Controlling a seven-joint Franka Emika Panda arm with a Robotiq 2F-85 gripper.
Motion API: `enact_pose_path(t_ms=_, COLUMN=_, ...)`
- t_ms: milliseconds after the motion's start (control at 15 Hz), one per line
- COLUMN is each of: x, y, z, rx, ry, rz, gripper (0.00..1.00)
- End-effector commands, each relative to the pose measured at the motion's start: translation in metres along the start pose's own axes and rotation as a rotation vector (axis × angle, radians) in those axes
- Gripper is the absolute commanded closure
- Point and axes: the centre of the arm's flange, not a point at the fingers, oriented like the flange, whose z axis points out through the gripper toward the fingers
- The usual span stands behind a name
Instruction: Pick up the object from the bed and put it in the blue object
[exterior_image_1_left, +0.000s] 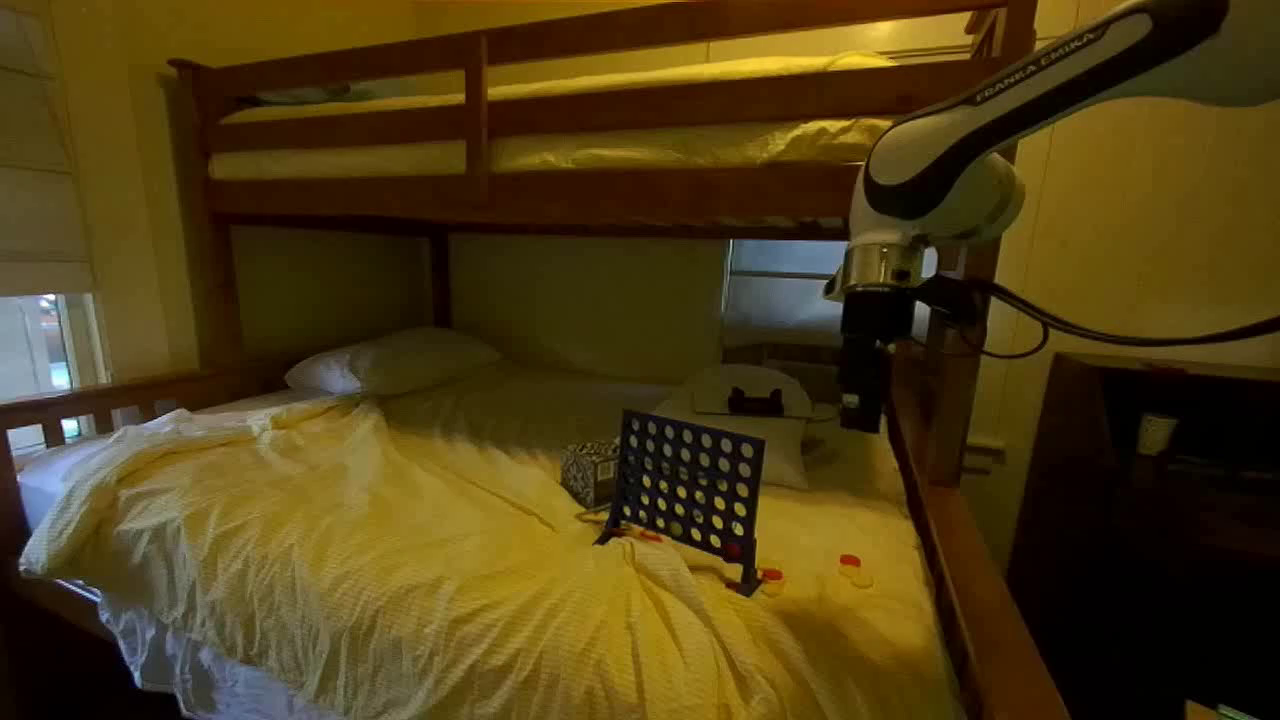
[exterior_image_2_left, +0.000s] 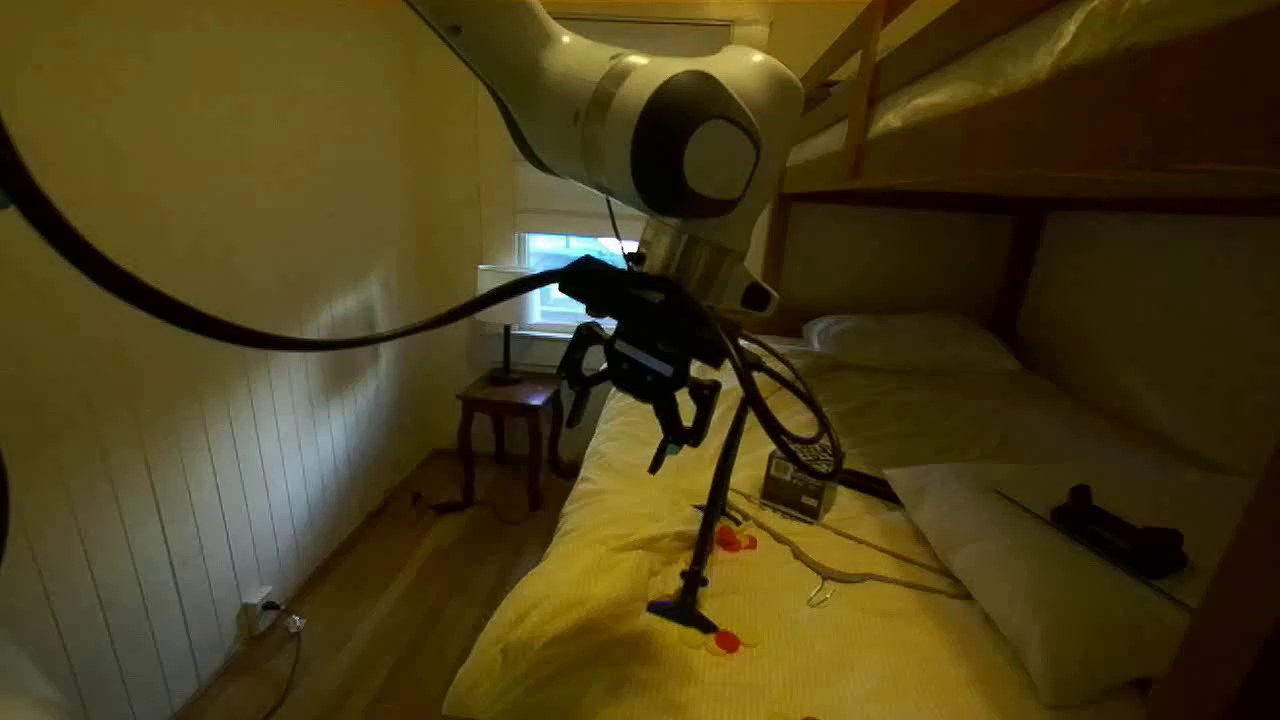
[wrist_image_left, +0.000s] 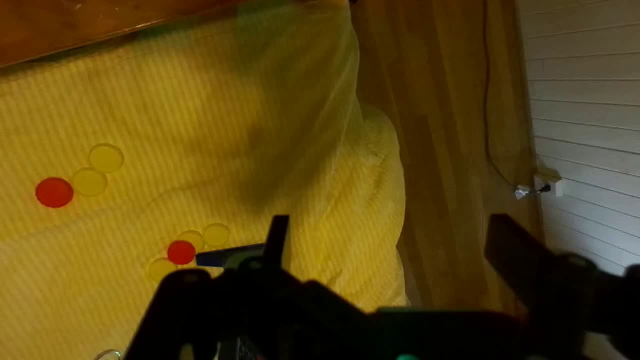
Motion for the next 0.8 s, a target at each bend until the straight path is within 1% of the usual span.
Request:
enact_pose_path(t_ms=0, x=0.0, y=0.0, z=0.0, rx=0.0, ry=0.0, rz=0.0, gripper=0.0)
enact_pose_path(t_ms=333, x=0.0, y=0.0, z=0.0, rx=0.0, ry=0.0, rz=0.0, gripper=0.0)
enact_pose_path(t_ms=533, x=0.014, y=0.007, z=0.021, rx=-0.054, ry=0.011, rz=0.063, gripper=0.0)
enact_pose_path(t_ms=733, x=0.02, y=0.021, z=0.048, rx=-0.096, ry=0.061, rz=0.048, gripper=0.0)
